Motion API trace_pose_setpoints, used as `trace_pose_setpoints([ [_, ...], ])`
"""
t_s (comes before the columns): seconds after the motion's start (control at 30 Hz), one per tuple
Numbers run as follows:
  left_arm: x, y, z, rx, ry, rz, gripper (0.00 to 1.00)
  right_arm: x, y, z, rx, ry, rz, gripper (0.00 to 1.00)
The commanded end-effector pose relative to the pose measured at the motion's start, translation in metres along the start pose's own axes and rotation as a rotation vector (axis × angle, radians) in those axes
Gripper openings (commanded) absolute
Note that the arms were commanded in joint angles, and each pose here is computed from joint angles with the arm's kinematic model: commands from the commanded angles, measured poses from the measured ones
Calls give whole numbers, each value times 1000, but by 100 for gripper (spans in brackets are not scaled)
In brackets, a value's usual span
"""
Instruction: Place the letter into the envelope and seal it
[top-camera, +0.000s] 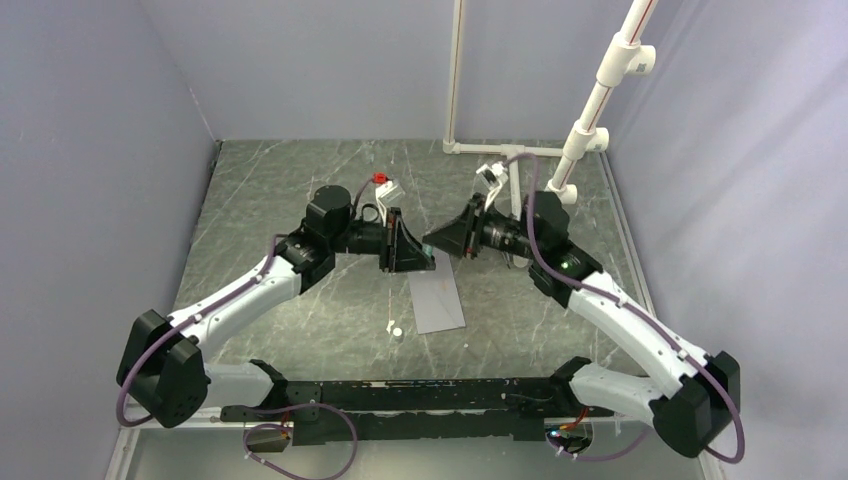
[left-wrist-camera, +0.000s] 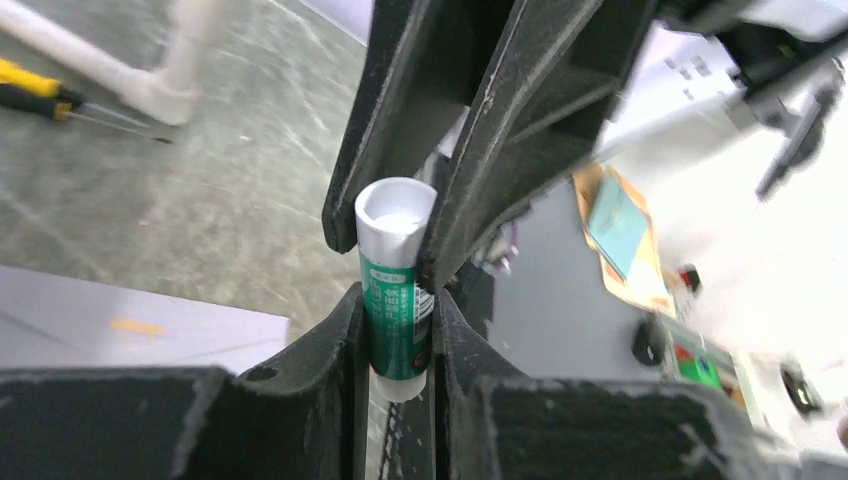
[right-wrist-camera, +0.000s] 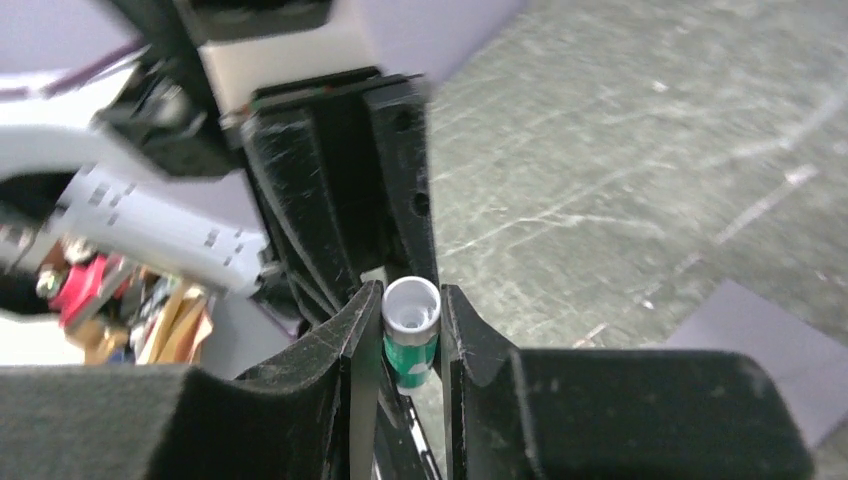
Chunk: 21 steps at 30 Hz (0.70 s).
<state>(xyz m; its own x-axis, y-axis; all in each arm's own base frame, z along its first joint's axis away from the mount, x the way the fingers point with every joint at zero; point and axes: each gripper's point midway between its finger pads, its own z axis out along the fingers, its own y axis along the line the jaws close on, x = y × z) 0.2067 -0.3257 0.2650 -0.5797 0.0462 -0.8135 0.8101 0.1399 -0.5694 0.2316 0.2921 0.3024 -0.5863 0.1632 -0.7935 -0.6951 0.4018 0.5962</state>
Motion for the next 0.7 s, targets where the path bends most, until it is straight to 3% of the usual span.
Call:
trace_pose_setpoints([
  [0.0,-1,-53,-13,226,83,104,3,5,100,-49,-564,-43,-420,0],
  [0.2,8,-82,-26,401,137,164,2,26,122,-71,-782,135,-503,0],
  [0.27,8,-88,-29,430,136,187,2,25,124,-74,-779,134,-522,0],
  [0.33,4,-84,-27,386,115,201,2,13,117,-64,-669,95,-501,0],
  [0.37,1,-78,-24,346,104,202,2,5,112,-58,-601,67,-479,4],
  [0.43,-8,-58,-17,211,60,189,2,-17,92,-42,-412,-9,-382,35],
  [0.47,-13,-46,-14,132,35,181,2,-30,77,-33,-296,-56,-318,46],
  [0.57,-27,-12,-10,-63,-49,158,2,-51,25,-17,24,-148,-56,53],
  [0.67,-33,-5,-8,-93,-102,142,2,-51,16,-8,88,-181,94,56],
])
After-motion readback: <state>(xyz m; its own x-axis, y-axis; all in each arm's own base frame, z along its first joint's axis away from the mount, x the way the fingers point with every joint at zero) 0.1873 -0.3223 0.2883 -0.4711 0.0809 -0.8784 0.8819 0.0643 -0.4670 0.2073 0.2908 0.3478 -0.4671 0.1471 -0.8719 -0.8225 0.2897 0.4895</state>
